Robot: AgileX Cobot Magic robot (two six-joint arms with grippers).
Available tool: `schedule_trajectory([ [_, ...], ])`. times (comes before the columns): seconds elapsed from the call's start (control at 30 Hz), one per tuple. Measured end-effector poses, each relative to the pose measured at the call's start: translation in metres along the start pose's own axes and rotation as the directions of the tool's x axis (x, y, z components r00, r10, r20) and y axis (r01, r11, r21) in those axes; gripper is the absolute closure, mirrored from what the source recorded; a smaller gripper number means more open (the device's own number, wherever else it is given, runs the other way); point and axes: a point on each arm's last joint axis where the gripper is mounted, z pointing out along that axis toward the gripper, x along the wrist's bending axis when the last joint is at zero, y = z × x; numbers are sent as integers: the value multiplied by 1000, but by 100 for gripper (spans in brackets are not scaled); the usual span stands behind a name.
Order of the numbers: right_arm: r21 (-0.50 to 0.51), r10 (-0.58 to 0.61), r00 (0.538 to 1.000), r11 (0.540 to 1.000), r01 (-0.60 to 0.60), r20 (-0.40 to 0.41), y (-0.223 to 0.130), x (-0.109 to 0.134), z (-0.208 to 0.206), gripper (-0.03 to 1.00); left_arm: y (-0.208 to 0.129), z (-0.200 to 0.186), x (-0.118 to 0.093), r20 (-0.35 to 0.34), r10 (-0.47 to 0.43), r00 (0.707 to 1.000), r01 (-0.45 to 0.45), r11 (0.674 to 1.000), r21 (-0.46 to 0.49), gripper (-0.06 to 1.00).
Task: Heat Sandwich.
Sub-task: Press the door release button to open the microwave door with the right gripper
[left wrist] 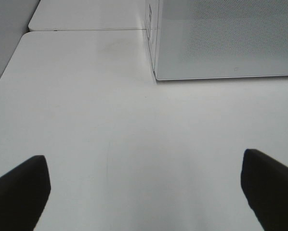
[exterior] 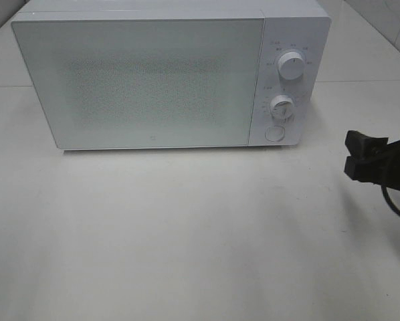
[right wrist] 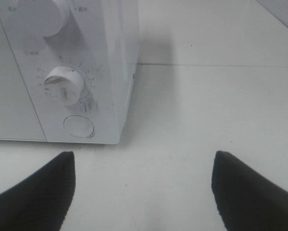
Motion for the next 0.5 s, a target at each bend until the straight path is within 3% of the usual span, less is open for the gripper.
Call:
schedule_trajectory([
  [0.5, 33, -22, 1000, 999, 22, 6, -24, 54, 4, 20, 0, 0, 0, 0, 0, 1000, 0, 1000, 0, -5],
])
